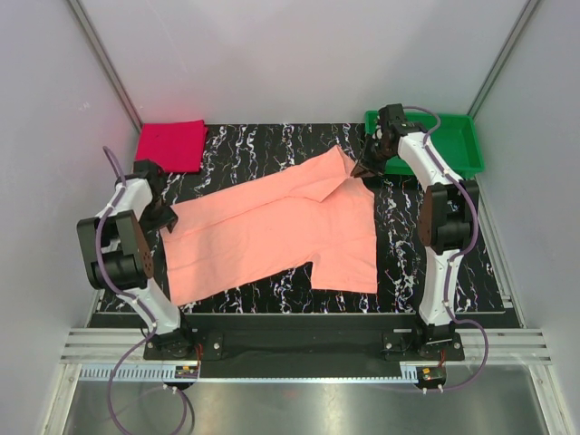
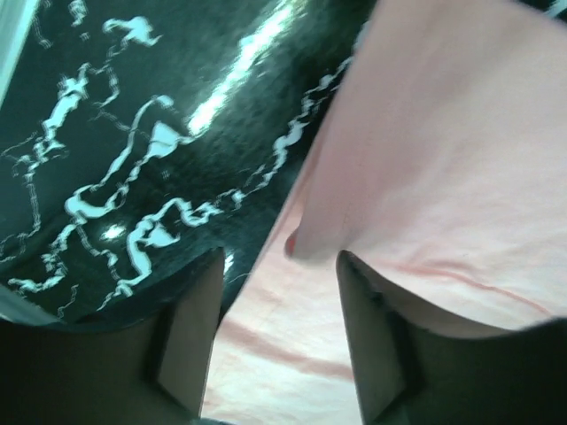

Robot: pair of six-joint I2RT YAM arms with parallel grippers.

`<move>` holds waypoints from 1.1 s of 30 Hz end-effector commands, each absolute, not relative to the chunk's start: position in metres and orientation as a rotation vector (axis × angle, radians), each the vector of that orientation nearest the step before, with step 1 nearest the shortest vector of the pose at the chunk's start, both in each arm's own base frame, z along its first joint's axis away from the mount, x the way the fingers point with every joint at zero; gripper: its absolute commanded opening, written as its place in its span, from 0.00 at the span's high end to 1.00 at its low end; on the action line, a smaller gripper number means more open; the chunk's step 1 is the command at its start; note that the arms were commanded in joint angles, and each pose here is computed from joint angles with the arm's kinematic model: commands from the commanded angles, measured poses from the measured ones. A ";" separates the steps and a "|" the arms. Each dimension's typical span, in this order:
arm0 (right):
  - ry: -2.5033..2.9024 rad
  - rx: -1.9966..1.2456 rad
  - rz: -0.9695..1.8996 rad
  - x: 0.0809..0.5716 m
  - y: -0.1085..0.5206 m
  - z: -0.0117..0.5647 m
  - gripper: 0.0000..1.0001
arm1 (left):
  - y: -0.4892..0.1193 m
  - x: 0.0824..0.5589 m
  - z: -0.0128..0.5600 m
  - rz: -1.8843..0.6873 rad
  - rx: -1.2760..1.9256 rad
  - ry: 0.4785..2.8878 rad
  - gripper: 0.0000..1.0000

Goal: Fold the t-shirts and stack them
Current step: Fold the tshirt

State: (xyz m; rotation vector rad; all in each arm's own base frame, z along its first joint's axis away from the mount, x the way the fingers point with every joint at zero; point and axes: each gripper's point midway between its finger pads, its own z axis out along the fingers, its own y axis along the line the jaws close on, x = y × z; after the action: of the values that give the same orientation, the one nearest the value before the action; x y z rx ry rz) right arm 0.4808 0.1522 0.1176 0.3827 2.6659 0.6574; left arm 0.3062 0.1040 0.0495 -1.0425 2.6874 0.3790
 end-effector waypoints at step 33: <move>2.343 0.180 0.766 0.626 0.202 0.091 0.46 | 0.087 0.374 0.066 0.027 -1.062 2.556 0.74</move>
State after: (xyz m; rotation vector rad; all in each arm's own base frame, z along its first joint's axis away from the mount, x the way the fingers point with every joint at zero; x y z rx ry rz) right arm 0.6110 0.1887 0.0810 0.2011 2.4211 0.7043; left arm 0.3616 0.0769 0.0581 -1.0433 2.6107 0.0485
